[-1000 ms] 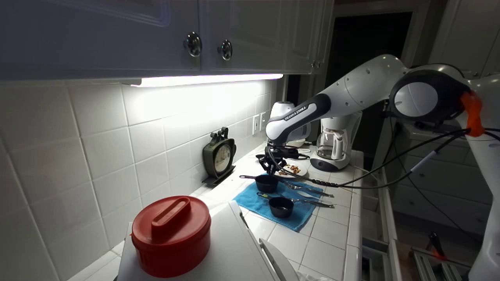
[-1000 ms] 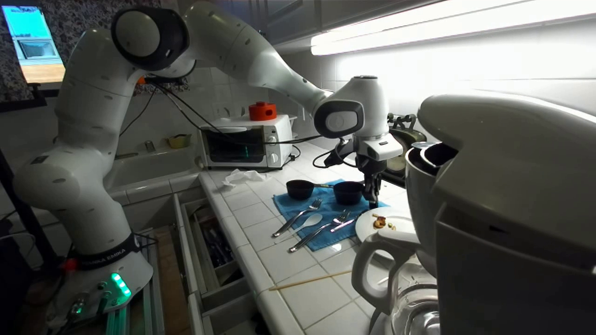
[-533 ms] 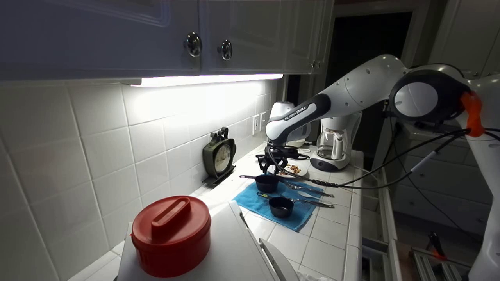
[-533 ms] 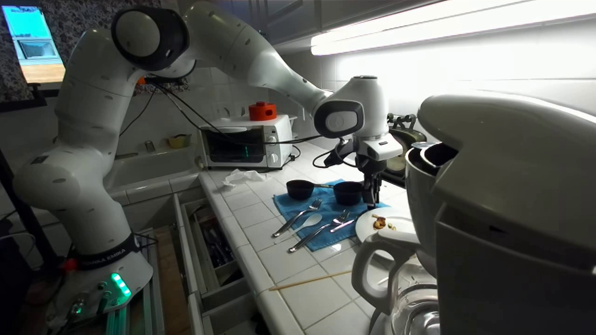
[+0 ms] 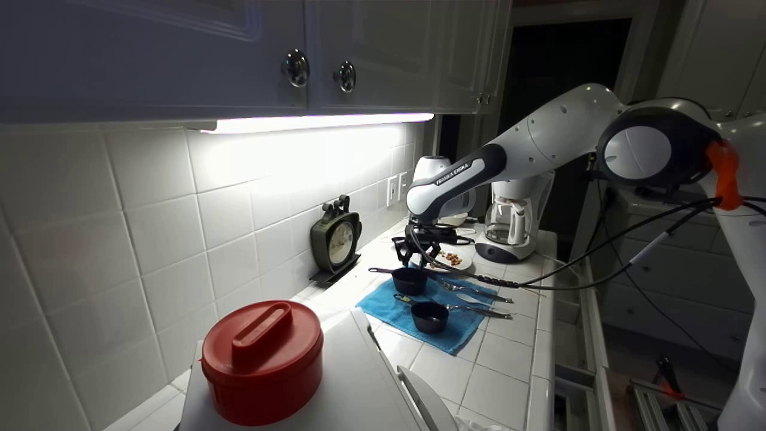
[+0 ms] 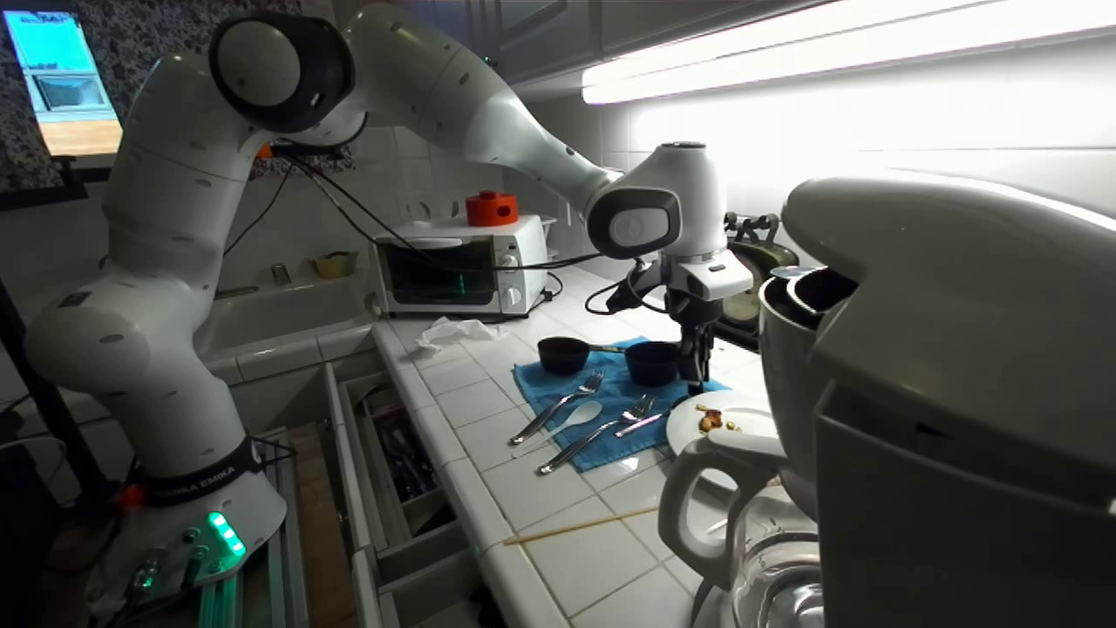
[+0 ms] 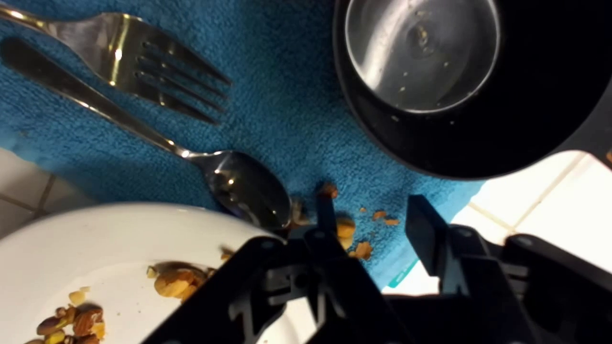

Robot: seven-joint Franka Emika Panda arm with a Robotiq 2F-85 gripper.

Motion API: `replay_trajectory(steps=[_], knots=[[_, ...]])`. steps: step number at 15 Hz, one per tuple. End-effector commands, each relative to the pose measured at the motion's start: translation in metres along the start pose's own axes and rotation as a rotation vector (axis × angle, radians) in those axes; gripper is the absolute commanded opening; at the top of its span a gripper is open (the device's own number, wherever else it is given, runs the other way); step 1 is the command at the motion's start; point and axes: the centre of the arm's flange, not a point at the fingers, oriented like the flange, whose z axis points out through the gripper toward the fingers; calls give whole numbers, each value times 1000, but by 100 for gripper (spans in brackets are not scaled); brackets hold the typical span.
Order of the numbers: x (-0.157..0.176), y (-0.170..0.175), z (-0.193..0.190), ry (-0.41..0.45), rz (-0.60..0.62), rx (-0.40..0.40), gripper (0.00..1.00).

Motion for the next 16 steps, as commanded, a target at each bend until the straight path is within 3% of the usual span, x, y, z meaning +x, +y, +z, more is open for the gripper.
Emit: replay_trajectory(steps=[1,5,10,11,12,15,16], knots=[[2,-1,-2,-3,-18,-15,19],[3,-1,-2,-4,-20,-16,3],[1,-1,-8,9,-21,-11,10],[1,-1,-9,12,-23,-11,34],[1,-1,-9,14,-22,-12,36],[3,-2,-3,16,-25,-17,55],[3,-2,0,15,-26,-20,54]])
